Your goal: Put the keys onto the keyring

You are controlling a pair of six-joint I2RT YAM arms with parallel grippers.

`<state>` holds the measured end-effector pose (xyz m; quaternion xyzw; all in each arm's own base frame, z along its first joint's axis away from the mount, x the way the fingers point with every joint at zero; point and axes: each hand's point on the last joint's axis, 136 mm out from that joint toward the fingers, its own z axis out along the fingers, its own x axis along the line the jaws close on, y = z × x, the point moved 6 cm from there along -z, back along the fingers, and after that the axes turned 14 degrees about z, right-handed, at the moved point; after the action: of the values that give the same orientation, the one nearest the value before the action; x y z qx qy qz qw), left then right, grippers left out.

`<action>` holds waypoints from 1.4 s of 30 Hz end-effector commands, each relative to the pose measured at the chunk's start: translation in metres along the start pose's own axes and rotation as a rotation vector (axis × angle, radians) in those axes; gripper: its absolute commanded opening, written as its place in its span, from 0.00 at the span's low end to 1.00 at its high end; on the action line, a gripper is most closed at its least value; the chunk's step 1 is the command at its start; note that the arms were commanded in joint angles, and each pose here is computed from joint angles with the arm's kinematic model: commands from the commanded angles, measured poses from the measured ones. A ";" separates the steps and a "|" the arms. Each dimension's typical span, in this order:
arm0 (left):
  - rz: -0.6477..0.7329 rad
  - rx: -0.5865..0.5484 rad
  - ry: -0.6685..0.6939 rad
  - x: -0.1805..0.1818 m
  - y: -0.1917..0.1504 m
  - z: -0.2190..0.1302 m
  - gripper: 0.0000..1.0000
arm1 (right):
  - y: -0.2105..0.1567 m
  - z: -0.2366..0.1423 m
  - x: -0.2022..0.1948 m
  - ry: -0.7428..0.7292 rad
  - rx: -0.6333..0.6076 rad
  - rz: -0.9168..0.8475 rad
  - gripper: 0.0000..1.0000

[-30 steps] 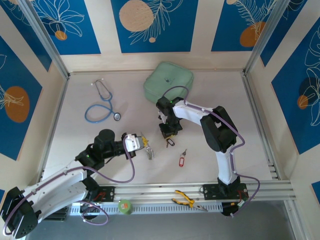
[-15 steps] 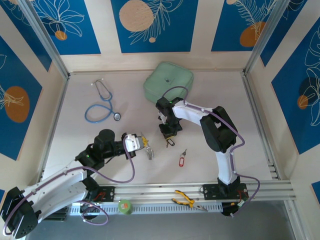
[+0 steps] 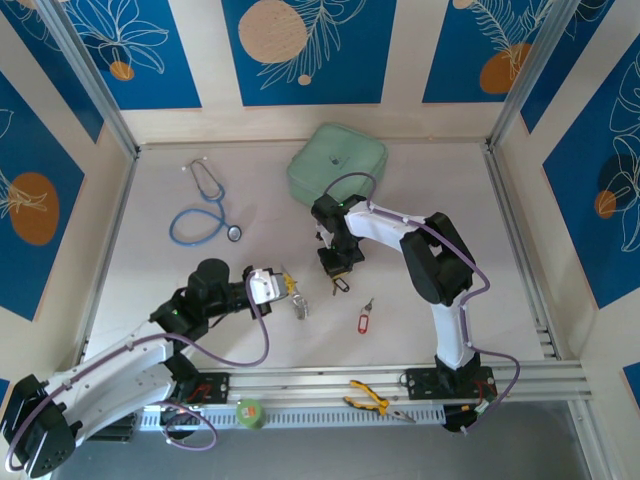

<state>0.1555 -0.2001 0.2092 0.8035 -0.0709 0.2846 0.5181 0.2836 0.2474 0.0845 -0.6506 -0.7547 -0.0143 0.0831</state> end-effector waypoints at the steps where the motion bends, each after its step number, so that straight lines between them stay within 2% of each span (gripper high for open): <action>1: 0.020 -0.015 0.005 0.000 0.005 -0.002 0.00 | -0.007 -0.032 0.007 0.068 -0.110 -0.058 0.00; 6: 0.005 -0.002 0.025 0.002 0.004 -0.004 0.00 | -0.026 -0.068 0.011 0.237 -0.374 -0.263 0.00; 9: -0.015 -0.008 0.032 0.002 0.005 -0.005 0.00 | -0.043 -0.084 0.014 0.369 -0.438 -0.389 0.00; 15: -0.070 -0.017 0.025 0.000 0.003 -0.004 0.00 | -0.074 -0.103 0.022 0.559 -0.473 -0.576 0.00; 20: -0.082 -0.021 0.016 -0.002 0.002 -0.003 0.00 | -0.092 -0.109 0.026 0.620 -0.524 -0.642 0.00; 25: -0.084 -0.030 0.000 -0.004 0.002 -0.001 0.00 | -0.118 -0.123 0.031 0.727 -0.517 -0.760 0.00; 35: -0.095 -0.057 -0.034 -0.008 0.002 0.002 0.00 | -0.130 -0.132 0.048 0.783 -0.485 -0.874 0.00; 42: -0.092 -0.067 -0.041 -0.008 0.004 0.002 0.00 | -0.127 -0.132 0.061 0.760 -0.563 -0.915 0.00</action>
<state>0.1531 -0.2017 0.2044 0.8002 -0.0437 0.2558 0.5407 0.1614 0.2635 0.2219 -0.2362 -0.8445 -0.4481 0.1739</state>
